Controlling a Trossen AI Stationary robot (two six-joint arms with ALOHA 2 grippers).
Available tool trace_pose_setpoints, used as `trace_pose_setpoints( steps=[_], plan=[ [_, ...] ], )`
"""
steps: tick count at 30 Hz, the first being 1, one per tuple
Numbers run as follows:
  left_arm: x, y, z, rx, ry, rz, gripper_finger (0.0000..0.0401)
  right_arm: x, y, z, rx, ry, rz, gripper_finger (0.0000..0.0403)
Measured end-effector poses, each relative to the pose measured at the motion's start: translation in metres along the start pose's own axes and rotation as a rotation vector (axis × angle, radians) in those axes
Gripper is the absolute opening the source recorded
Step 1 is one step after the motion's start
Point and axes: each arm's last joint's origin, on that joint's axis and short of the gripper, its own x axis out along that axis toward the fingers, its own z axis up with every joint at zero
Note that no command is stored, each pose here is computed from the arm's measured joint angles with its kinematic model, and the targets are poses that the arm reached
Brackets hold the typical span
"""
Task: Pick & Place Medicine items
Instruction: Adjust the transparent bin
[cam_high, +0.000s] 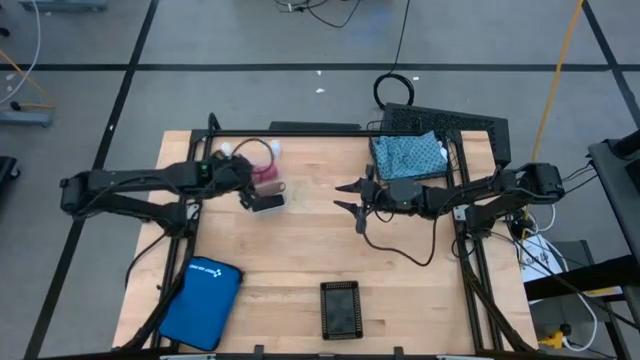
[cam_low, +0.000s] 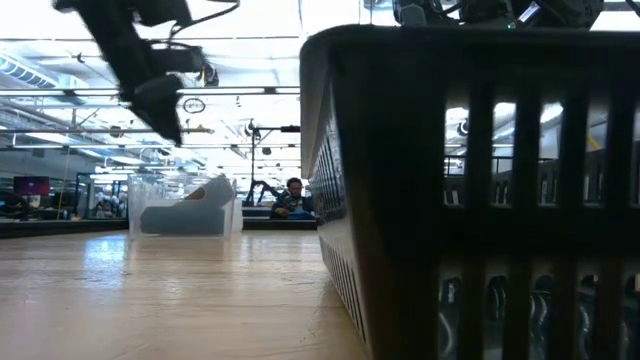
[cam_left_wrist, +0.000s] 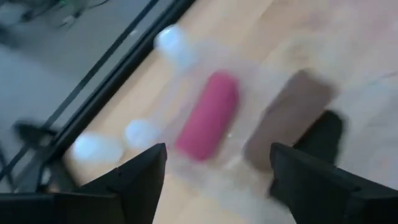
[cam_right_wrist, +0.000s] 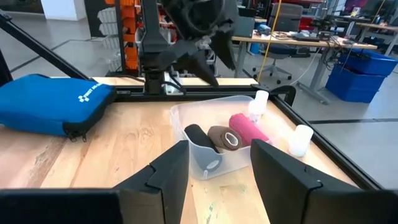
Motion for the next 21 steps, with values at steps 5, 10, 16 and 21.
trace_pose_setpoints(
  steps=[5,10,16,21],
  plan=[
    [-0.002,0.016,-0.037,-0.136,0.028,0.142,0.0266,0.0,0.0,-0.001,-0.003,0.008,0.0,0.0162],
    [0.011,0.019,-0.059,-0.236,0.014,0.228,0.0249,0.0,0.0,-0.001,-0.007,0.008,0.0,0.0161],
    [0.031,0.012,-0.062,-0.266,-0.065,0.177,0.0245,0.0,0.0,-0.001,-0.007,0.008,0.0,0.0162],
    [0.043,0.015,-0.065,-0.275,-0.048,0.209,0.0246,0.0,0.0,-0.001,-0.007,0.007,0.0,0.0161]
  ],
)
